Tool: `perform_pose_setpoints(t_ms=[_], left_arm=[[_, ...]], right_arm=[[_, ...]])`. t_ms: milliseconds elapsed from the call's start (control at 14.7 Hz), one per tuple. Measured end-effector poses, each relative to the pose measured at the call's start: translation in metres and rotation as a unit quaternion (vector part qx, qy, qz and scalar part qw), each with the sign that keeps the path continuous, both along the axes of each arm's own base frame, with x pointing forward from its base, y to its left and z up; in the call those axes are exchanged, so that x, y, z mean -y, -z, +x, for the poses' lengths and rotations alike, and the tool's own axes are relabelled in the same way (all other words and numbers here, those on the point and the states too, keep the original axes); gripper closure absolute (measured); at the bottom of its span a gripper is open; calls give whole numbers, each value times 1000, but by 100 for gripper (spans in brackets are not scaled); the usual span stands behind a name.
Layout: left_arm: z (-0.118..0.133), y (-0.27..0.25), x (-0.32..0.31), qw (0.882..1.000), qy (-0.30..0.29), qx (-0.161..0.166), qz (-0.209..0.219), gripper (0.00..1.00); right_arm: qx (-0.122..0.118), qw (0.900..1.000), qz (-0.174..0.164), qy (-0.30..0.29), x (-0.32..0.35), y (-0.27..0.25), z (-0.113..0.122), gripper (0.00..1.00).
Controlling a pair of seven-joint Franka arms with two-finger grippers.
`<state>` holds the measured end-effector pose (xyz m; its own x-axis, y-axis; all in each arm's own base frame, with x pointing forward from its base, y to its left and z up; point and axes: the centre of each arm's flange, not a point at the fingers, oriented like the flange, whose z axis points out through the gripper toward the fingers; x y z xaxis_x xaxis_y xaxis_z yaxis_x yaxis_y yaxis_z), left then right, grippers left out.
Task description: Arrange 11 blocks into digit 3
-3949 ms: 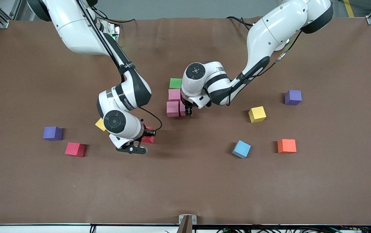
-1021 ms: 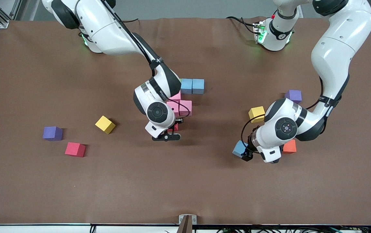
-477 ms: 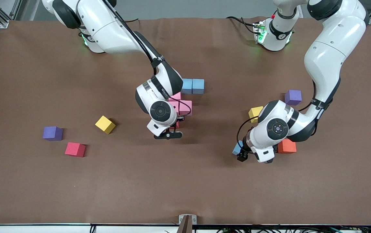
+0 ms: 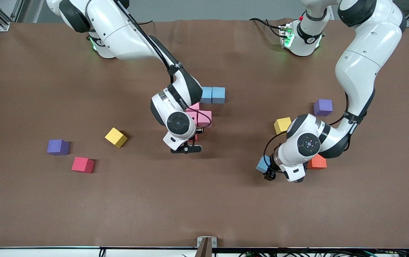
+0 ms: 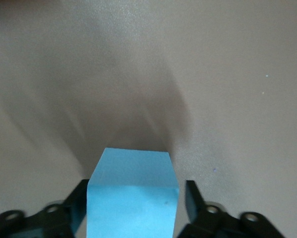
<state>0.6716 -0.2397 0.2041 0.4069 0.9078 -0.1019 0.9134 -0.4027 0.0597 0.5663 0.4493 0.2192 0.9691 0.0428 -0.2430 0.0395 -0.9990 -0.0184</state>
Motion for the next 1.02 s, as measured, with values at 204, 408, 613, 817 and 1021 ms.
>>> perform_pose_setpoints(t_ms=[204,408,613,817,1021], left_arm=[[3,-5,1,1000,-21,2,-3,42],[-2,-21,13,999,-40,-13,-8,44],[-18,-38,43,994,-99,-36,-20,45],[-48,-40,82,982,-178,-61,-19,46],[-86,-31,129,973,-225,-61,1,46]], right_arm=[[0,1000,-2,6,0,2,1,48],[-1,1000,-3,8,0,2,0,48],[-5,1000,-5,7,0,2,-1,48],[-9,1000,-8,7,0,2,-2,48],[-9,1000,-9,12,0,2,-2,48]])
